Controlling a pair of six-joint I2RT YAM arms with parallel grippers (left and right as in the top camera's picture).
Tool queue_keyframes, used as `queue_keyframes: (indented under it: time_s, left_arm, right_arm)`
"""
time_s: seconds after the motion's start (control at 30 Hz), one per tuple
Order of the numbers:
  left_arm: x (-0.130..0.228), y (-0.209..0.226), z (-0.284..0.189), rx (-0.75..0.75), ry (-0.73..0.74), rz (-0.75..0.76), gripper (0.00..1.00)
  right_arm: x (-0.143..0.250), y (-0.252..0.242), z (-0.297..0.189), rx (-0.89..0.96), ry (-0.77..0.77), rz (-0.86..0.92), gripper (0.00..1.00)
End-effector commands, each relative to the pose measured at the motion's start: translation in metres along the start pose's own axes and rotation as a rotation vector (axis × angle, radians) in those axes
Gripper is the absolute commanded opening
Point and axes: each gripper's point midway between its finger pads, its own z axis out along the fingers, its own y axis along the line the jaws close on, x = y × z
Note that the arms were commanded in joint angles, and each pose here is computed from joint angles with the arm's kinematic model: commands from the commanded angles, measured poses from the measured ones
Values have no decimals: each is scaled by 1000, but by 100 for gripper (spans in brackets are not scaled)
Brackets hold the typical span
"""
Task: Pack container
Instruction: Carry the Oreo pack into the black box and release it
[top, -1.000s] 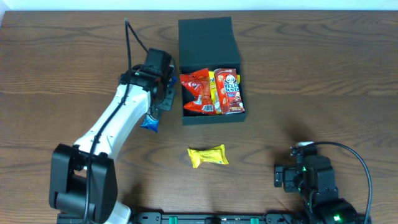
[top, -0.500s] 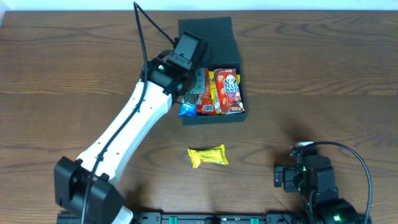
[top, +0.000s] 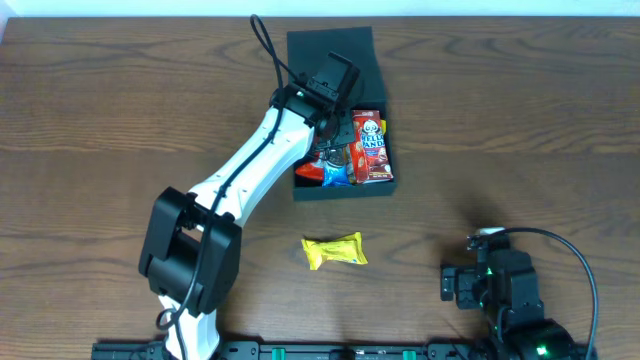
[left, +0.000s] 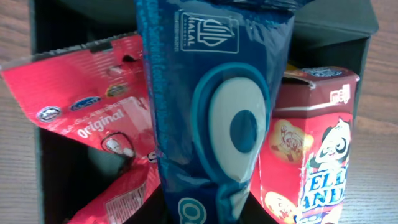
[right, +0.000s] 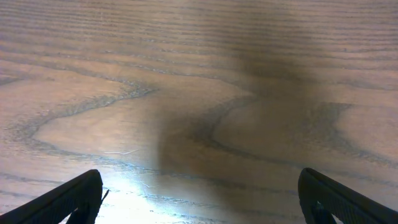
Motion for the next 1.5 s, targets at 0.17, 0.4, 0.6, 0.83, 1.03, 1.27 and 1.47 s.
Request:
queue_keyframes:
  time_s: [0.17,0.4,0.6,0.83,1.03,1.27,1.47]
  left_arm:
    - [-1,-2,18,-9,24,-31,23]
    - [5,3,33,-38,50,-37,27]
    - [11,9,47,-64,75,-38,86]
    - [1,-1,27,-27,31,-33,95]
    - [-17,-17,-8,32,-39,27,95]
    - [-26,-25,-55,76,-109,99,95]
    - [4,16,-85,-129,-64,155,95]
  right_arm:
    - [0,-1,0,2,-3,19,99]
    - [0,-1,0,2,-3,19,99]
    - [0,-1,0,2,-3,19,99]
    - [0,-1,0,2,-3,19,99]
    - [0,-1,0,2,-3,19,99]
    - [0,-1,0,2,-3,19,99]
    - [0,-1,0,2,-3,19,99]
